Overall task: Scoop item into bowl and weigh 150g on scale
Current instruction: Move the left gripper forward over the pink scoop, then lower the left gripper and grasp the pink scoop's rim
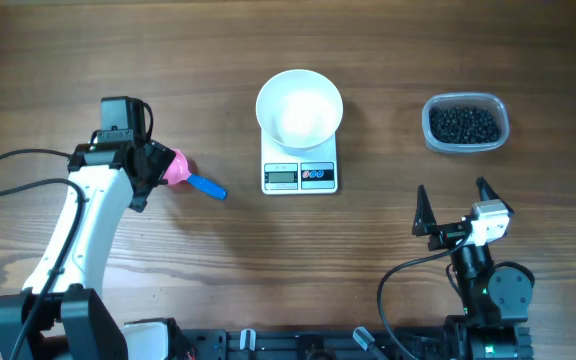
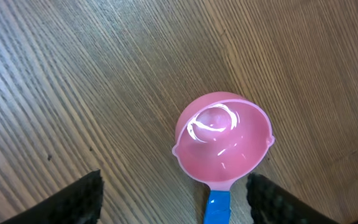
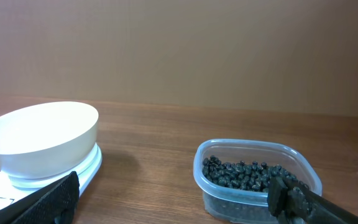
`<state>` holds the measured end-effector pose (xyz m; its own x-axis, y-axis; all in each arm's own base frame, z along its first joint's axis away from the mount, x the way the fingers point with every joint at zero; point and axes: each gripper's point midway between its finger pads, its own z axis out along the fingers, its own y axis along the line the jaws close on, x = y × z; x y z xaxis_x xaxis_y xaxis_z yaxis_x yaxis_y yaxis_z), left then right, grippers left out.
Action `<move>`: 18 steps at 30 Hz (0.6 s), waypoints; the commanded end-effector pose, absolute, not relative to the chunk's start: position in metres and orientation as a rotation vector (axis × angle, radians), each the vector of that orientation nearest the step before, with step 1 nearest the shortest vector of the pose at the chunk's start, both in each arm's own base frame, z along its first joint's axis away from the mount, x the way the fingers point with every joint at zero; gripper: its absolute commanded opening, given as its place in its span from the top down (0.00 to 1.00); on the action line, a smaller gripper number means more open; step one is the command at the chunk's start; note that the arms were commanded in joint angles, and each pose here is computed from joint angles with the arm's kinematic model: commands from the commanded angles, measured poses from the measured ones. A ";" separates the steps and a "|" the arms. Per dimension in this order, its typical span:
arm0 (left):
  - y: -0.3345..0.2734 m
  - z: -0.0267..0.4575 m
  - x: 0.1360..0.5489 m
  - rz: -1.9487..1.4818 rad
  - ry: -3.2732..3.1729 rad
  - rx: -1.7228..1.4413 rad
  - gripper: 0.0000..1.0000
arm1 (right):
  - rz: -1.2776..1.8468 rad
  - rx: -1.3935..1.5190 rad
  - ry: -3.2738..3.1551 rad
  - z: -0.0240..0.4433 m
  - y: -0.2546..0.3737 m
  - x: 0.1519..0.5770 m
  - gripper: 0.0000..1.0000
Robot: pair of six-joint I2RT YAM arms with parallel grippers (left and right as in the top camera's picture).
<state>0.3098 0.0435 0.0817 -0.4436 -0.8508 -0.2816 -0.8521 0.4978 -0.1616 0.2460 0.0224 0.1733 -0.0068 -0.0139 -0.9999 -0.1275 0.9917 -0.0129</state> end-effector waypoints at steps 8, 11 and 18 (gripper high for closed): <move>0.048 0.061 0.305 0.069 2.454 -1.470 0.22 | 0.070 -0.111 1.569 0.175 0.021 0.246 0.00; 0.048 0.053 0.304 0.084 2.472 -1.477 0.15 | 0.070 -0.110 1.569 0.175 0.020 0.246 0.00; 0.048 0.045 0.306 0.095 2.486 -1.483 0.00 | 0.070 -0.111 1.569 0.175 0.021 0.246 0.00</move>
